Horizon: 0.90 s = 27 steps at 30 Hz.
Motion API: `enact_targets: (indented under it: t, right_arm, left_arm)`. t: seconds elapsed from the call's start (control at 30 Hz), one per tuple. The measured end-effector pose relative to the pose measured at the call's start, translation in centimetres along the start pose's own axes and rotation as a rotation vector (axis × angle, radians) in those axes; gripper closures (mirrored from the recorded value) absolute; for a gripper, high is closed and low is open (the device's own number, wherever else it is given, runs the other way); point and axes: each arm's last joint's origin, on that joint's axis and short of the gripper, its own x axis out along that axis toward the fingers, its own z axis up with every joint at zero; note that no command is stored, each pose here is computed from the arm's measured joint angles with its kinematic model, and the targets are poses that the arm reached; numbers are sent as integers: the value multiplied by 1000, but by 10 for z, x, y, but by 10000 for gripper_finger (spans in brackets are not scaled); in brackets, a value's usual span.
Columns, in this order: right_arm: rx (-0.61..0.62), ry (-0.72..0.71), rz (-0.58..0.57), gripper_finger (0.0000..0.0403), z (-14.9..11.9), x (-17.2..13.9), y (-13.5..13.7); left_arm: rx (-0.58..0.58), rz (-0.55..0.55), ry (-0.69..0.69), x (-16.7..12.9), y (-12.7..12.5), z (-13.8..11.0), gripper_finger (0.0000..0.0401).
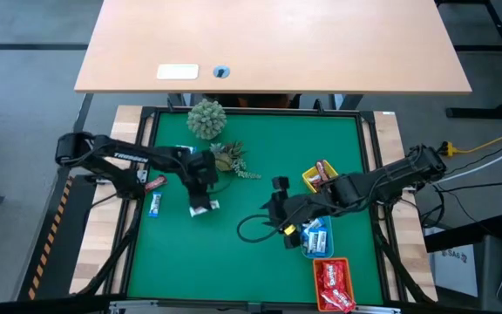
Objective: Sort candy
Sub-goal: Put the white candy into the yellow bin
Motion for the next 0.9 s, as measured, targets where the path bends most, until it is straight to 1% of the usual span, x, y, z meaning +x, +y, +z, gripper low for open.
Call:
enact_targets:
  t: [0.17, 0.37, 0.5, 0.6, 0.77, 0.9]
  right_arm:
    - [-61, -1, 0, 219, 0, 21, 5]
    - [-97, 65, -7, 219, -8, 48, 11]
    - [-121, 65, -50, 219, -9, 58, 12]
    - [-152, 19, -75, 219, -4, 62, 12]
    - [-219, -76, -85, 219, 5, 65, 13]
    - [-266, -112, -10, 219, 7, 70, 16]
  left_arm:
    - [89, -94, -125, 13, -33, 6, 275]
    - [205, -307, -304, 15, -72, 15, 275]
    - [261, -402, -360, 15, -90, 14, 275]
    - [282, -415, -376, 16, -96, 11, 275]
    - [291, -413, -381, 19, -101, 7, 275]
    - [291, -402, -400, 19, -102, 7, 275]
